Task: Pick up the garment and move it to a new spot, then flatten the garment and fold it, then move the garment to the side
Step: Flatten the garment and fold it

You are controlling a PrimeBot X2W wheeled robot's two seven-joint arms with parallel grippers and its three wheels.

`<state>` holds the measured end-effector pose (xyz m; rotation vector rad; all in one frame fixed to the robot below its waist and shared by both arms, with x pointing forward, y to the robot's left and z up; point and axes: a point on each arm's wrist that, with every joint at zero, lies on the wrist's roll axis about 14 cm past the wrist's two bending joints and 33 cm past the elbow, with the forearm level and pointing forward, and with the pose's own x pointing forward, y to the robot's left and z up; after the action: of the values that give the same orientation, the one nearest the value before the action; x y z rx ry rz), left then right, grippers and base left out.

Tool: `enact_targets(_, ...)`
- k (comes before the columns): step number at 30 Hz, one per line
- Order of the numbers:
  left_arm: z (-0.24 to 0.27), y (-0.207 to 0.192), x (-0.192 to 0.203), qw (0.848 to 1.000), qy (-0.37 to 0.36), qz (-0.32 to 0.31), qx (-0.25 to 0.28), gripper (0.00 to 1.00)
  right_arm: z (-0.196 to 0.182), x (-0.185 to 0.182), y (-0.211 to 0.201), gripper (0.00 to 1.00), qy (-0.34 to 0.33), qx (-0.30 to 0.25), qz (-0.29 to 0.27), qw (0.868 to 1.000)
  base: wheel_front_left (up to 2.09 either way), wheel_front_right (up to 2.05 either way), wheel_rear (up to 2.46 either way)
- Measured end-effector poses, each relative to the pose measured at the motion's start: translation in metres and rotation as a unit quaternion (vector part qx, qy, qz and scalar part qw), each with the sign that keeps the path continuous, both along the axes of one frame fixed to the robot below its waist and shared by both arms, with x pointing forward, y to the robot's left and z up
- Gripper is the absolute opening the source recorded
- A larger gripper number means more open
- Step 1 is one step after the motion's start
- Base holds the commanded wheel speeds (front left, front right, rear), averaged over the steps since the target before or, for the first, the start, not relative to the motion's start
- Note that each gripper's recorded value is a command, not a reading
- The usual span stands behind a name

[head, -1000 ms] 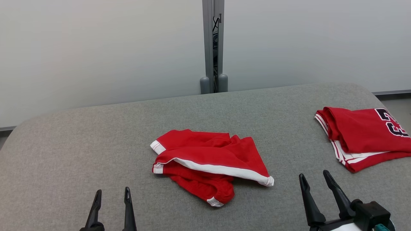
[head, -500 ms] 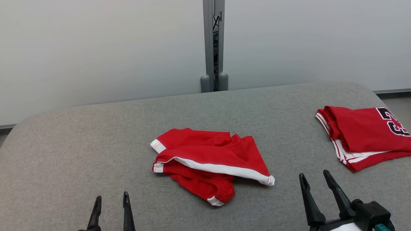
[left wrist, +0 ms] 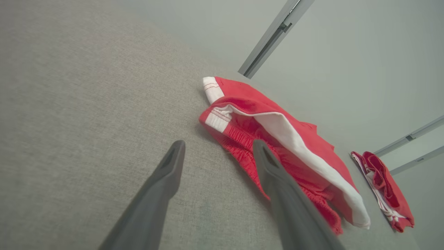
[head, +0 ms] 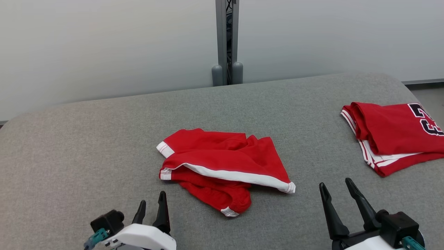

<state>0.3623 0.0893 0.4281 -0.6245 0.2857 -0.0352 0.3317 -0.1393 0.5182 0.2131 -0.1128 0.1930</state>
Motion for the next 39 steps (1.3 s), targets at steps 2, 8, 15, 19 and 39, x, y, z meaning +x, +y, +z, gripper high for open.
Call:
enact_targets(2,-0.002,-0.008,0.008,1.0,0.005,-0.012,-0.002,1.0,-0.003,0.001,-0.003,1.0,0.005,-0.002,-0.003,1.0,0.0,0.0,0.0)
enact_targets(8,-0.024,-0.022,0.017,0.998,0.053,-0.029,-0.035,1.0,-0.009,0.005,-0.006,1.0,0.016,-0.005,-0.006,1.0,0.0,0.0,0.0)
enact_targets(15,-0.029,-0.033,0.04,0.984,0.095,0.0,-0.152,1.0,-0.013,0.014,-0.009,1.0,0.023,-0.012,-0.004,1.0,0.0,0.0,0.0)
enact_targets(19,-0.032,-0.04,0.05,0.983,0.102,-0.01,-0.154,1.0,-0.016,0.018,-0.012,1.0,0.027,-0.017,-0.005,0.999,0.0,0.0,0.0)
enact_targets(39,-0.026,-0.037,0.079,0.99,0.074,-0.028,-0.116,0.0,-0.02,0.022,-0.018,1.0,0.034,-0.029,-0.005,0.999,0.0,0.0,0.0)
